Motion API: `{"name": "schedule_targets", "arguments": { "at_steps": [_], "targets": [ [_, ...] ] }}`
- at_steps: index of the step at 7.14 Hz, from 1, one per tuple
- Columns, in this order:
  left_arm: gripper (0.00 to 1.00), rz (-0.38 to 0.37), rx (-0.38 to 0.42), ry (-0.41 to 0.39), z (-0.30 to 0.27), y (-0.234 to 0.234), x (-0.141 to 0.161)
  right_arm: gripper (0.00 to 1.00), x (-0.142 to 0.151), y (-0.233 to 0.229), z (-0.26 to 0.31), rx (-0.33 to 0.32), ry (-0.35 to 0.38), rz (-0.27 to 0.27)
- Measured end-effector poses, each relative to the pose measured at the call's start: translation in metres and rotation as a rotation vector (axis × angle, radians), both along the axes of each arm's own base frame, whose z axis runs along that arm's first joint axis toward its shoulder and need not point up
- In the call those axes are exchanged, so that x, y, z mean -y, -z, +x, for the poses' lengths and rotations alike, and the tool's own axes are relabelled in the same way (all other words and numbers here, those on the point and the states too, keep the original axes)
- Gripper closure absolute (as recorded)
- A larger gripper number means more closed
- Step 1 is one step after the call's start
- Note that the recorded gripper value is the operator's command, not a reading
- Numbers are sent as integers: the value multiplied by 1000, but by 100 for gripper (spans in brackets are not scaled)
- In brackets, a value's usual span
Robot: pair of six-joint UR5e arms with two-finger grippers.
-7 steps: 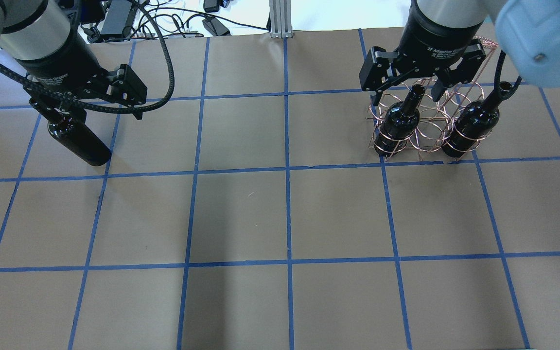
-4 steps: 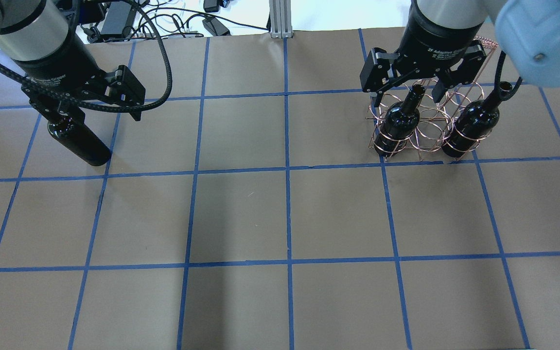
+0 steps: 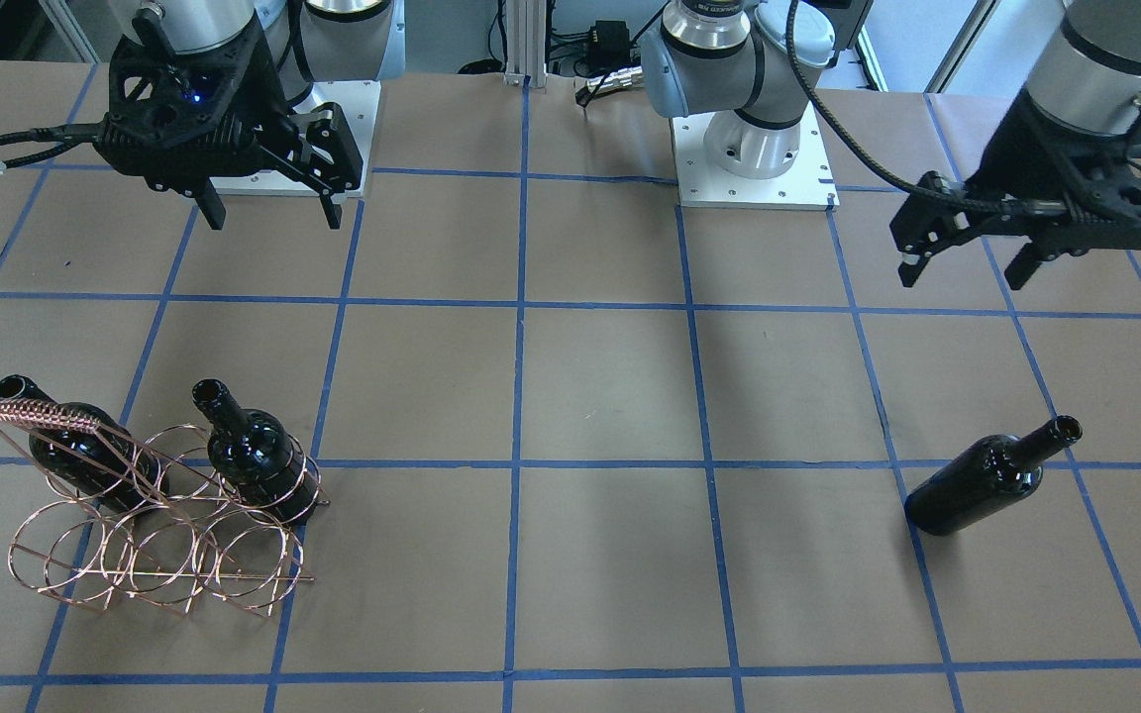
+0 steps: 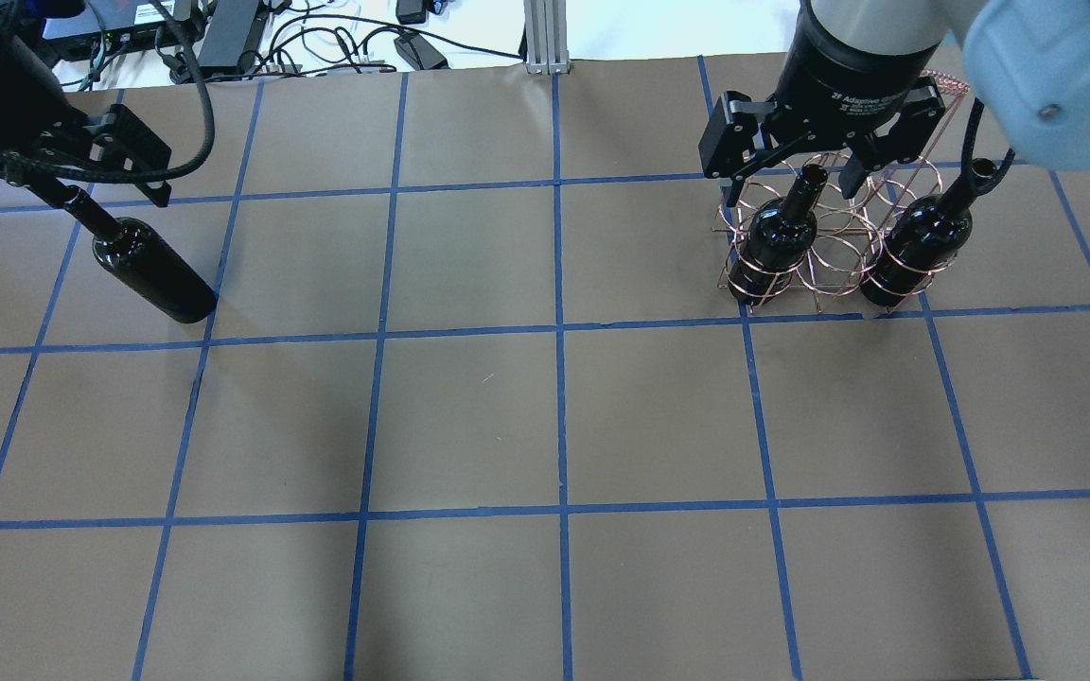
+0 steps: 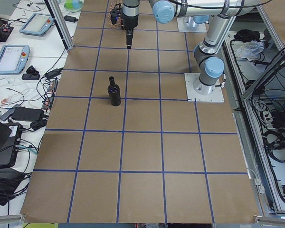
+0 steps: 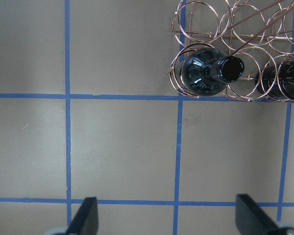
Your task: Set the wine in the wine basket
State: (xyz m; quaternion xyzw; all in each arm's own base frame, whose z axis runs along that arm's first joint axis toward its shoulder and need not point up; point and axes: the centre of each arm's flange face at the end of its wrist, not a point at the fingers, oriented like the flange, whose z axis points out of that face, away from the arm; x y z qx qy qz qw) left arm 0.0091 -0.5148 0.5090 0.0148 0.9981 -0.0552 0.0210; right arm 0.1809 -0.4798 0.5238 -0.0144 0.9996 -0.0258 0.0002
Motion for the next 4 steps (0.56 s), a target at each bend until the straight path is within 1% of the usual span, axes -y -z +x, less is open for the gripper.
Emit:
{"name": "schedule_targets", "arguments": {
  "at_steps": [2, 3, 4],
  "targets": [
    [0, -50, 29, 40, 42, 17, 28, 0, 0, 0, -1, -3, 1, -1],
    [0, -57, 19, 35, 59, 31, 40, 0, 0, 0, -1, -3, 0, 0],
    [0, -52, -17, 14, 78, 48, 50, 0, 0, 0, -1, -3, 0, 0]
  ]
}}
